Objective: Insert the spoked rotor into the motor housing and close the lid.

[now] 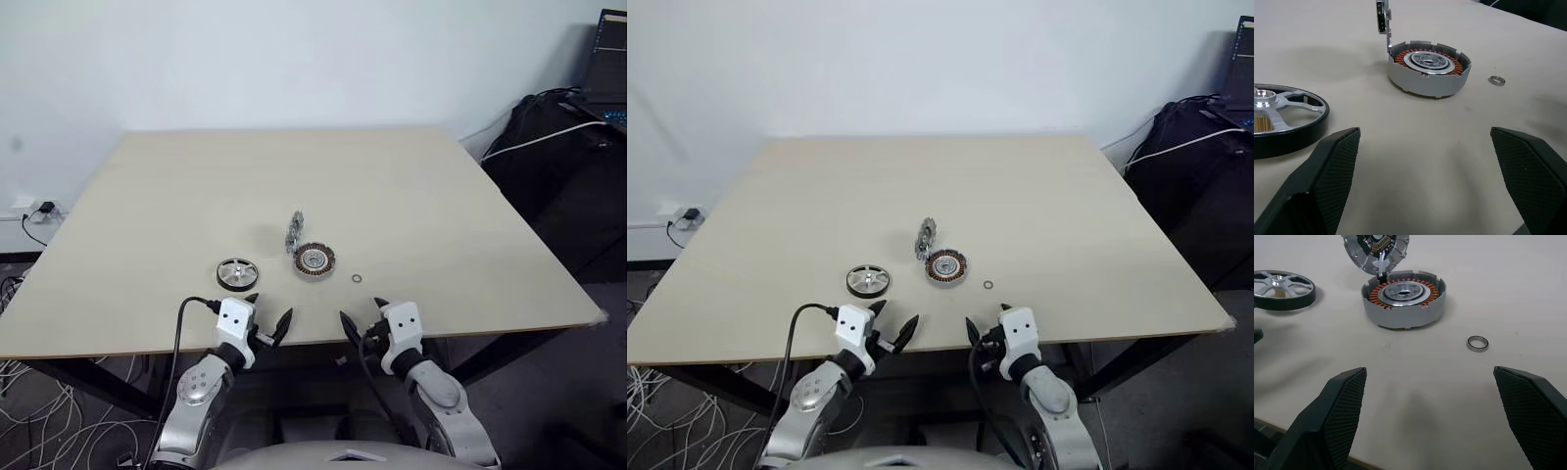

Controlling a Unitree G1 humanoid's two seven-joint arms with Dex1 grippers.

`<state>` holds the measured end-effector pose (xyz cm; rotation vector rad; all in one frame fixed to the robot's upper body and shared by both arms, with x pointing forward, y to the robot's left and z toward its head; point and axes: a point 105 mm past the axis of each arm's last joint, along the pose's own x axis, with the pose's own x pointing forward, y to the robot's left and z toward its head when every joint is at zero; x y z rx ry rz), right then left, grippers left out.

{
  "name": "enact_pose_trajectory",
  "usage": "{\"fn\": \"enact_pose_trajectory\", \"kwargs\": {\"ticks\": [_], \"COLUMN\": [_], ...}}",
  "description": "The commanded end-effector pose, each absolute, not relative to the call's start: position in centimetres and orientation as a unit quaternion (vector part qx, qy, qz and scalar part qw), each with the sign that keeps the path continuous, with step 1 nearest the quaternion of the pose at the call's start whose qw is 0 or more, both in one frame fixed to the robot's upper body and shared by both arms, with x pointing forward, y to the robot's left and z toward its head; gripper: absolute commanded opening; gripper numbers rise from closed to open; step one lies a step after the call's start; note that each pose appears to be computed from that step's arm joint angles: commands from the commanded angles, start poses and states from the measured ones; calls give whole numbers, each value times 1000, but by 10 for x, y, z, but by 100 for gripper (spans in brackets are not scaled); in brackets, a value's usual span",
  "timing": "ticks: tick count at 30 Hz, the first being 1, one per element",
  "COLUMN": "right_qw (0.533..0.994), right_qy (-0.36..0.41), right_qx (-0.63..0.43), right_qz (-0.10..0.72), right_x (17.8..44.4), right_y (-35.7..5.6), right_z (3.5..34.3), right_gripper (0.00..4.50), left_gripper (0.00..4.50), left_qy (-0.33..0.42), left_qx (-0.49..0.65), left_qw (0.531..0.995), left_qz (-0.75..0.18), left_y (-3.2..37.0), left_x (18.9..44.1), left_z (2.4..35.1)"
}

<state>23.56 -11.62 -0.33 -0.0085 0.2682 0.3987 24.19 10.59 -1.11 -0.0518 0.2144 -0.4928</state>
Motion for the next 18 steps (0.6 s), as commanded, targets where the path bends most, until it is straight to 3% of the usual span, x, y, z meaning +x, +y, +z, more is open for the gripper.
{"fn": "enact_pose_trajectory", "kwargs": {"ticks": [1,18], "right_qw": [975,975], "right_qy": [97,101], "right_qx": [-7,-10], "right_qz": [202,196], "right_x": [242,245], "right_y": [-114,-115], "right_z": [14,11], "right_gripper": [448,448], "left_gripper": [450,450], "left_qy": [79,77], "left_qx": [-24,-23], "left_qw": [966,966], "left_qz": [-245,-247], "left_y": [105,104], "left_x": [247,248], "left_z": [0,3]}}
